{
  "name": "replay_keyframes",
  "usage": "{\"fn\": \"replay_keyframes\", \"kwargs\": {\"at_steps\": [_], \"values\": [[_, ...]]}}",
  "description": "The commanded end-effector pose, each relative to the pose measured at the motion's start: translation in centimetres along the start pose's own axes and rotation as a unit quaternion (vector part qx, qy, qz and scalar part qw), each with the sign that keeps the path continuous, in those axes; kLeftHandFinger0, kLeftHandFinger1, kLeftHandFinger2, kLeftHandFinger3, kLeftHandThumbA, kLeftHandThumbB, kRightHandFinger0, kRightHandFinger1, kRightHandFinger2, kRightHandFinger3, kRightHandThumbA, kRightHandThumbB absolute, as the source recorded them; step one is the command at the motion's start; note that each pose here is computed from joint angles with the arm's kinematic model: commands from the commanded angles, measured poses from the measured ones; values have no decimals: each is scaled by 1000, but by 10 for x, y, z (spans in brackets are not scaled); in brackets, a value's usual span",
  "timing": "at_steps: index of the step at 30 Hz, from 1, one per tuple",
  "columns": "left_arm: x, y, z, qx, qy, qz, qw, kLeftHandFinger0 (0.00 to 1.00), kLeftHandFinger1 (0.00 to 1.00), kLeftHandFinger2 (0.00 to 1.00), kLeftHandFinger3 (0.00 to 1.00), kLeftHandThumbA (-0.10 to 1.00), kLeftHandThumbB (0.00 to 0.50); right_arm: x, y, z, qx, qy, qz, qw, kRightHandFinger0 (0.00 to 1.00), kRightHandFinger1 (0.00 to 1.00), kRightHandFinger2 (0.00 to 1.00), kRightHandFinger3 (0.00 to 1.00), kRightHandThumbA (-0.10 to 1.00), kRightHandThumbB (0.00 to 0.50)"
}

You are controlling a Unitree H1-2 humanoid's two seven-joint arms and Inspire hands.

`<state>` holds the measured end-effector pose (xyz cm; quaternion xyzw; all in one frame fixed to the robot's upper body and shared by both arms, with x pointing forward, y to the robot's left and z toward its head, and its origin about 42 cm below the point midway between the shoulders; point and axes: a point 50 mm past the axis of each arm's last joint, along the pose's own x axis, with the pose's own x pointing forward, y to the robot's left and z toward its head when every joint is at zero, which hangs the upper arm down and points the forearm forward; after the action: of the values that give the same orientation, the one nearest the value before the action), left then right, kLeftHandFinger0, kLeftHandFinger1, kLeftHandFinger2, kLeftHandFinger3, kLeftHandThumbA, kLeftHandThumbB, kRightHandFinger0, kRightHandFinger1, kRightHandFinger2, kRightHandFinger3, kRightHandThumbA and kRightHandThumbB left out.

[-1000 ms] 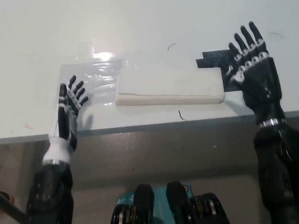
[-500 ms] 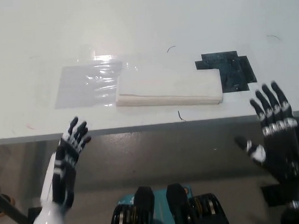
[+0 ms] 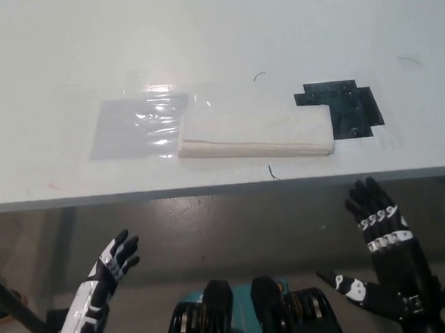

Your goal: A stack of napkins is kept in the middle of the table close to the robot and the robot places both its hands sideways on the stack. Then it moves its hands away from each other while pressing down on the napkins to make them smooth

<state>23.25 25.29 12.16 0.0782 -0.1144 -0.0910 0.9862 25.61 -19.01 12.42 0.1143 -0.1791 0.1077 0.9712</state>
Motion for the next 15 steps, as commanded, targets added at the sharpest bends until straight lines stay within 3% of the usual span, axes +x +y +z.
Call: {"fn": "replay_keyframes", "kwargs": {"at_steps": [1, 4, 11, 15], "values": [[11, 7, -2, 28, -17, 2, 999, 1000, 1000, 1000, 1000, 1000, 206, 7, -4, -2, -19, -24, -4, 1000, 1000, 1000, 1000, 1000, 1000, 284], [12, 10, -9, 23, 2, 9, 1000, 1000, 1000, 1000, 1000, 1000, 172, 6, -8, -11, -22, -11, -7, 1000, 1000, 1000, 1000, 1000, 1000, 245], [12, 11, -21, 28, 52, 5, 998, 1000, 1000, 1000, 1000, 1000, 124, -2, -13, -24, 5, 27, -11, 1000, 1000, 1000, 1000, 1000, 1000, 219], [15, 15, -25, 17, 102, -12, 995, 1000, 1000, 1000, 1000, 1000, 142, 0, -15, -32, 14, 42, -23, 999, 1000, 1000, 1000, 1000, 1000, 198]]}}
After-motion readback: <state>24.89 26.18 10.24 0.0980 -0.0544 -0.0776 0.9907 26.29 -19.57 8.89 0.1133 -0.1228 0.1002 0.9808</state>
